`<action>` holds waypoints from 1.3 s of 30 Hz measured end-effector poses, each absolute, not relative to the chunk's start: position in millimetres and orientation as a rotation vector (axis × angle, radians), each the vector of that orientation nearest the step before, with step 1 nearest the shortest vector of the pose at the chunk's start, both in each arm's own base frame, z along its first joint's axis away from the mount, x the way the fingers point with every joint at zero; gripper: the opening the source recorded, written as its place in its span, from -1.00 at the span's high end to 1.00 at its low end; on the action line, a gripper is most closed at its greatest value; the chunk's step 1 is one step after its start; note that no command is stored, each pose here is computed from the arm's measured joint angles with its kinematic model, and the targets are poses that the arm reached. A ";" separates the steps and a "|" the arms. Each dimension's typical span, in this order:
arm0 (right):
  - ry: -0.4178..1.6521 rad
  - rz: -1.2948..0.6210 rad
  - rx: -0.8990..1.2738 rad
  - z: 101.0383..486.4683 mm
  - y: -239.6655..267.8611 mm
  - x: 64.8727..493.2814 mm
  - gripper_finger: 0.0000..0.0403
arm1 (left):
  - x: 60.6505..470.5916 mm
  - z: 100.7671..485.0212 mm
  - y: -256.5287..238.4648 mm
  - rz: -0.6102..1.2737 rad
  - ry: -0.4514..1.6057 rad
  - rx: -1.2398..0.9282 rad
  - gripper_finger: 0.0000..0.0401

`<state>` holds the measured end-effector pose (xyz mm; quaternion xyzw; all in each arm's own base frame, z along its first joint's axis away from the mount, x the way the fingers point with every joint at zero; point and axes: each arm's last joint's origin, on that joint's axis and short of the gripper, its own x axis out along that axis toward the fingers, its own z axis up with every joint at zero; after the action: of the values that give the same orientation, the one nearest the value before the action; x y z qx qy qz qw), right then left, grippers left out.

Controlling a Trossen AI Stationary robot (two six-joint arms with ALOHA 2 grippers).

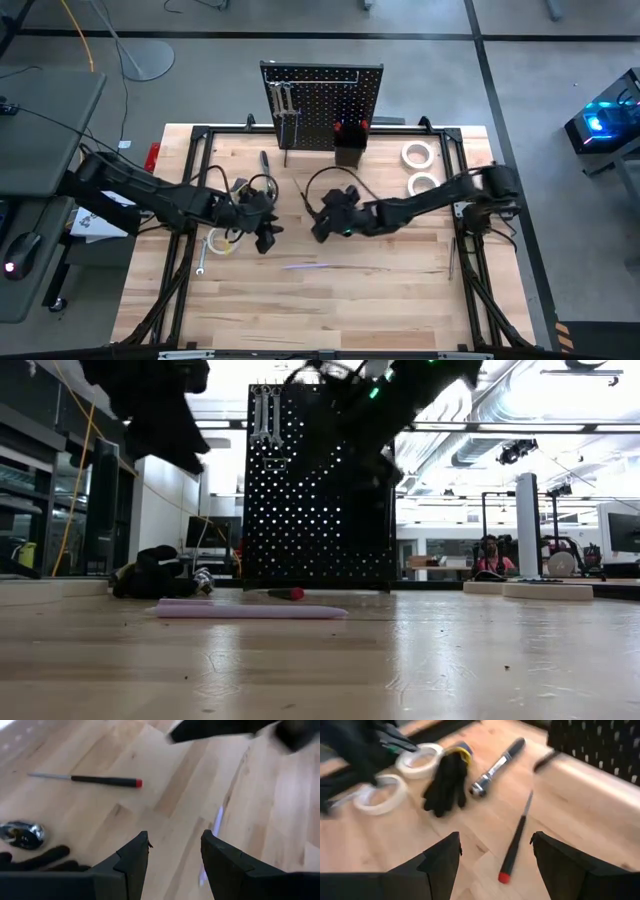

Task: Hang tools onto peg board
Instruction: Put the nut driver into the black bin on the pegboard

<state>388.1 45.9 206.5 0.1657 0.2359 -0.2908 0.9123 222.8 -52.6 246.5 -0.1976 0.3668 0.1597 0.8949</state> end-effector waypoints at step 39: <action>1.224 -0.594 0.266 131.0 65.8 408.4 0.86 | 213.1 257.7 -53.1 0.342 0.703 -0.452 0.18</action>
<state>408.4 65.8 131.0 0.1227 0.5644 -0.2737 0.7691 213.1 -53.1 257.7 -0.2183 0.3398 0.1653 0.8998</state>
